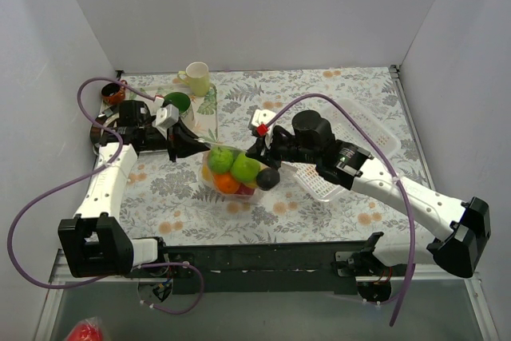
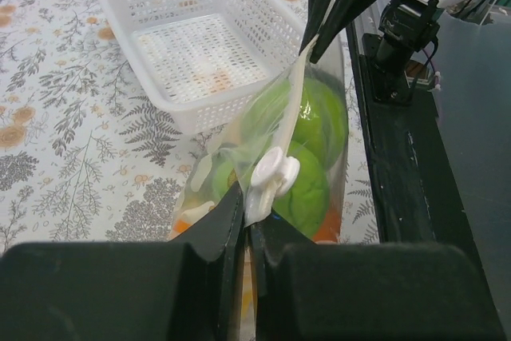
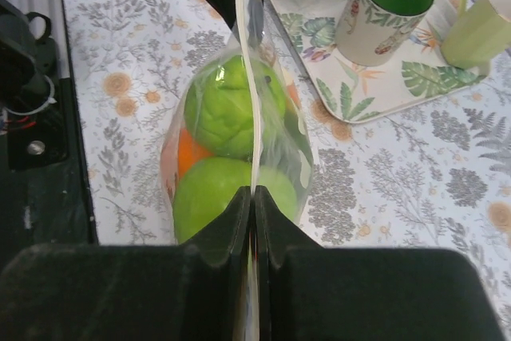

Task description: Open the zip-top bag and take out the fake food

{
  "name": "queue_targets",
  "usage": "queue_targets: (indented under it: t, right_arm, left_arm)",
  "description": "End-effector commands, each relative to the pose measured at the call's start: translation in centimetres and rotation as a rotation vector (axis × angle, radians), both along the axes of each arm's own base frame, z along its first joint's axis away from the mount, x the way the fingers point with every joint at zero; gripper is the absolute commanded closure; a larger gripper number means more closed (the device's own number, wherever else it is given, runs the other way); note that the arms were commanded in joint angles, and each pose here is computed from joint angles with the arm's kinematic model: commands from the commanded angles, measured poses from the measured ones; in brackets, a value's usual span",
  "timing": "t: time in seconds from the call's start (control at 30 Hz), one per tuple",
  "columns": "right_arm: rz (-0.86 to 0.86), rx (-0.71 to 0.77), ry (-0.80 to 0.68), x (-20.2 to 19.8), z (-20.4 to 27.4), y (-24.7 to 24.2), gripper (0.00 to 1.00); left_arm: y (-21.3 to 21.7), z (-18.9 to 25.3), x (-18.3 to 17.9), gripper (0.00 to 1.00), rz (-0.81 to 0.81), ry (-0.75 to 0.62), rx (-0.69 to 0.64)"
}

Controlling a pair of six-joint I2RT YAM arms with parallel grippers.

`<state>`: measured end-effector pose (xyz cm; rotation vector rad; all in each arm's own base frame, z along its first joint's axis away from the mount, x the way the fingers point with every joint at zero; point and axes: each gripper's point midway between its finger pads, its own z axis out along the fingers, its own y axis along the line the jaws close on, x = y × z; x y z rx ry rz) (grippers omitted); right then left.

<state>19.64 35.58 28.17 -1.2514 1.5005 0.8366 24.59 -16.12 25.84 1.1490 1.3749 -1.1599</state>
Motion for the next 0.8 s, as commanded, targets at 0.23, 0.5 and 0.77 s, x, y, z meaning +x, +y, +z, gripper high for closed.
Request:
queue_targets:
  t: [0.23,0.5,0.77]
  right_arm:
    - [0.112,0.088,-0.098,1.3,5.9,4.7,0.58]
    - [0.167,0.057,-0.100,0.6,4.2,7.6,0.52]
    - [0.193,0.030,-0.116,-0.8,3.6,8.2,0.52]
  left_arm:
    - [-1.4,7.3,-4.2,0.98,-0.211,-0.048,-0.256]
    - [-2.5,5.6,-4.9,0.97,-0.187,-0.099,-0.193]
    - [-2.9,4.8,-5.2,0.97,-0.188,-0.111,-0.165]
